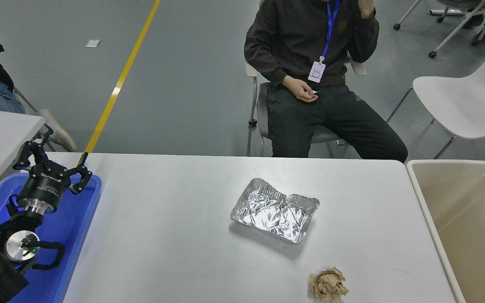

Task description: Clean the table surface

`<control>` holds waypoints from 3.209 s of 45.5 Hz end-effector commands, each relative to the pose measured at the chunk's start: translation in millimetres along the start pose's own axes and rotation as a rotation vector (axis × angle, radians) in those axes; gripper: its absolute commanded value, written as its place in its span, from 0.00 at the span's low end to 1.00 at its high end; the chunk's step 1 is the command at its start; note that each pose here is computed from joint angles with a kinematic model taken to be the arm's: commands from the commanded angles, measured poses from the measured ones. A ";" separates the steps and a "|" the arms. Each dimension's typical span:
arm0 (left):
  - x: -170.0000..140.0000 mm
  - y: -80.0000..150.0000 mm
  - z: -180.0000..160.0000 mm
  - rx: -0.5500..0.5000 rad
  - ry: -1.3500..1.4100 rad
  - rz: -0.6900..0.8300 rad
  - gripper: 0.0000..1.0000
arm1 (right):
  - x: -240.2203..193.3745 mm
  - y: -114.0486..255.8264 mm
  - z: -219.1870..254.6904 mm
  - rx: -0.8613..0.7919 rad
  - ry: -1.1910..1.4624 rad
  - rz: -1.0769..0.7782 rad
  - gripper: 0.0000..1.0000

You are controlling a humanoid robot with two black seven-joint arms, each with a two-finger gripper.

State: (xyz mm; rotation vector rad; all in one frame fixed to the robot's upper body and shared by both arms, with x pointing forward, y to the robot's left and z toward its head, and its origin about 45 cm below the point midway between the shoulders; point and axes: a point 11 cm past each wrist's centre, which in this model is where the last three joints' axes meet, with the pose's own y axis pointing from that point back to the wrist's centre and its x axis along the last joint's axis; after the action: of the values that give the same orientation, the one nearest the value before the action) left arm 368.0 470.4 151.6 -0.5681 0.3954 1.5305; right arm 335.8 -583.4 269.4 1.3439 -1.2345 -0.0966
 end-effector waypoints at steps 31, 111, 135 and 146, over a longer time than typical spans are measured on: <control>0.2 0.1 -0.1 0.001 -0.001 0.001 1.00 | -53.7 -77.1 76.8 -0.121 -0.013 0.108 0.00; 0.2 0.1 -0.1 0.001 -0.001 0.001 1.00 | -105.5 -111.5 58.7 -0.132 -0.061 0.287 0.98; 0.6 0.7 -0.4 0.002 -0.001 0.002 1.00 | -82.0 -100.0 3.9 0.186 -0.868 0.250 0.98; 0.2 0.1 -0.1 0.001 -0.001 0.001 1.00 | -75.6 -84.8 -29.2 0.339 -0.945 0.189 0.98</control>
State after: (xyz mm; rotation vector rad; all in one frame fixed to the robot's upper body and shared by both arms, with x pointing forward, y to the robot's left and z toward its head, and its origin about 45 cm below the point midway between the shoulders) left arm 367.6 470.6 151.1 -0.5660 0.3961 1.5318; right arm 352.9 -557.5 136.3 1.3329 -2.0840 -0.3877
